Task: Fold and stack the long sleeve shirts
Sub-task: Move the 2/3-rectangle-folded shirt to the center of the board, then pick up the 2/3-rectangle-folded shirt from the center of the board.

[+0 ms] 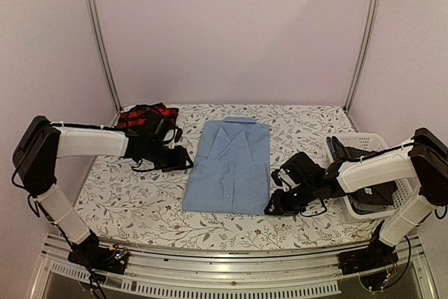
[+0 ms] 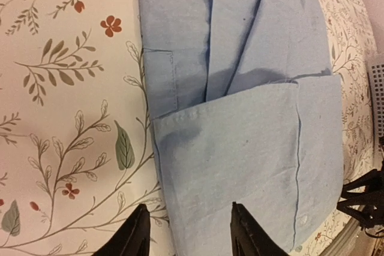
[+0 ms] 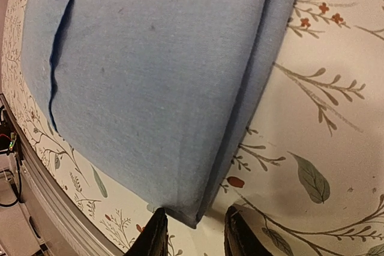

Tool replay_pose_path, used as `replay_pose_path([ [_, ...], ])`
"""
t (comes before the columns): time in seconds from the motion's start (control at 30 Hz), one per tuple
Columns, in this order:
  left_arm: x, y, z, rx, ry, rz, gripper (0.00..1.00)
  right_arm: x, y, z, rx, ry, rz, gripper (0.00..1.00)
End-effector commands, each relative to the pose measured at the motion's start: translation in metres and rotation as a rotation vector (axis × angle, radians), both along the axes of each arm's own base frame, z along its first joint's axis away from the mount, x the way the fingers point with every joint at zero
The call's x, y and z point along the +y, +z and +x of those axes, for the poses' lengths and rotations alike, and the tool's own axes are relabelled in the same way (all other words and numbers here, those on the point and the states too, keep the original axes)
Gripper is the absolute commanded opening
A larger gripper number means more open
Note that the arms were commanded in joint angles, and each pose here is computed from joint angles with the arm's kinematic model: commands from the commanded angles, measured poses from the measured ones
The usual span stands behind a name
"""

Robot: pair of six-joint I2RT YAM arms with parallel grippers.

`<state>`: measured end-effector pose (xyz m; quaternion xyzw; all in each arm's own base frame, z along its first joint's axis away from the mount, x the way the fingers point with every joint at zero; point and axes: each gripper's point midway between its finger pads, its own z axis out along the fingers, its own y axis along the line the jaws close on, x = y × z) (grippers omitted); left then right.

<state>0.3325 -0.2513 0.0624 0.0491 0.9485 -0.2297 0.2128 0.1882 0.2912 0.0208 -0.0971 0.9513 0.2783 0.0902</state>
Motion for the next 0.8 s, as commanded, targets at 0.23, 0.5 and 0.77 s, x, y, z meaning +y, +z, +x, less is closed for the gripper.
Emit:
replay_pose_path([
  [0.23,0.035,-0.001,-0.072,0.104,0.032,-0.067,0.46,0.001,-0.007,-0.004,0.005,-0.007,-0.026,0.30],
  [0.5,0.037,-0.010,-0.103,0.137,0.026,-0.098,0.45,-0.006,-0.006,-0.001,-0.015,-0.038,-0.041,0.26],
  [0.77,0.033,-0.013,-0.118,0.140,0.009,-0.111,0.44,-0.005,-0.002,-0.003,-0.012,-0.075,0.014,0.27],
])
